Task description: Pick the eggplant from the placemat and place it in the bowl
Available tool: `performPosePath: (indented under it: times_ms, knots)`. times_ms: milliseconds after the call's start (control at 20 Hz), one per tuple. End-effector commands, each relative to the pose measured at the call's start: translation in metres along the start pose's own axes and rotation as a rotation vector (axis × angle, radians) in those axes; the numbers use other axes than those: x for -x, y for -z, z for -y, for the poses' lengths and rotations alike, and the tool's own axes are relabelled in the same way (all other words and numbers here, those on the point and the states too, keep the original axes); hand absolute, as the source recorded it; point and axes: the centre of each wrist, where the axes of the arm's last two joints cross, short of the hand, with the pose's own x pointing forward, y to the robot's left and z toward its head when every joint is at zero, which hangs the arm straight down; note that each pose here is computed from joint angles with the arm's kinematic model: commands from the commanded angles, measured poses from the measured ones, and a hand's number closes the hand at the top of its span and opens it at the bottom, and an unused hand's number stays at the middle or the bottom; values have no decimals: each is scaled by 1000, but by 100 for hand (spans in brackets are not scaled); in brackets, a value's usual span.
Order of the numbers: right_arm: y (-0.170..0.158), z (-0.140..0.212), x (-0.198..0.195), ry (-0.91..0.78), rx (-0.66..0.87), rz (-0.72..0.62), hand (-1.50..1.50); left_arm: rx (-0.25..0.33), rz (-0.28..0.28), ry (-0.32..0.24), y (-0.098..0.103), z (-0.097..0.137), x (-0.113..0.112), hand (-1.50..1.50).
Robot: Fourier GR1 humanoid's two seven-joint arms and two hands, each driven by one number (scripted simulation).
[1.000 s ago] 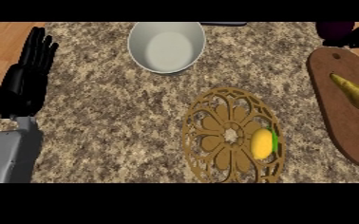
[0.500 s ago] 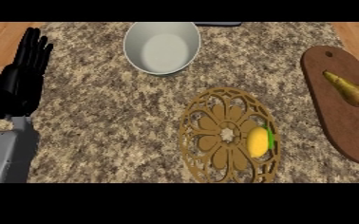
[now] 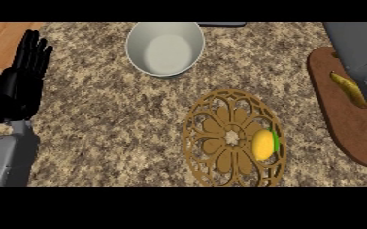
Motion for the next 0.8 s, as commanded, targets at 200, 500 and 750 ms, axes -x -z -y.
performPosePath:
  times_ms: [200,500,750]
  knots:
    - [50,-66,-33,19,-113,-12,150,9,-7,3,6,-14,9,0]
    - [69,-132,-41,-10,-138,-45,150,-6,-16,5,-8,2,15,0]
    - [65,-182,-24,-151,-139,-136,150,16,5,-1,5,9,-5,0]
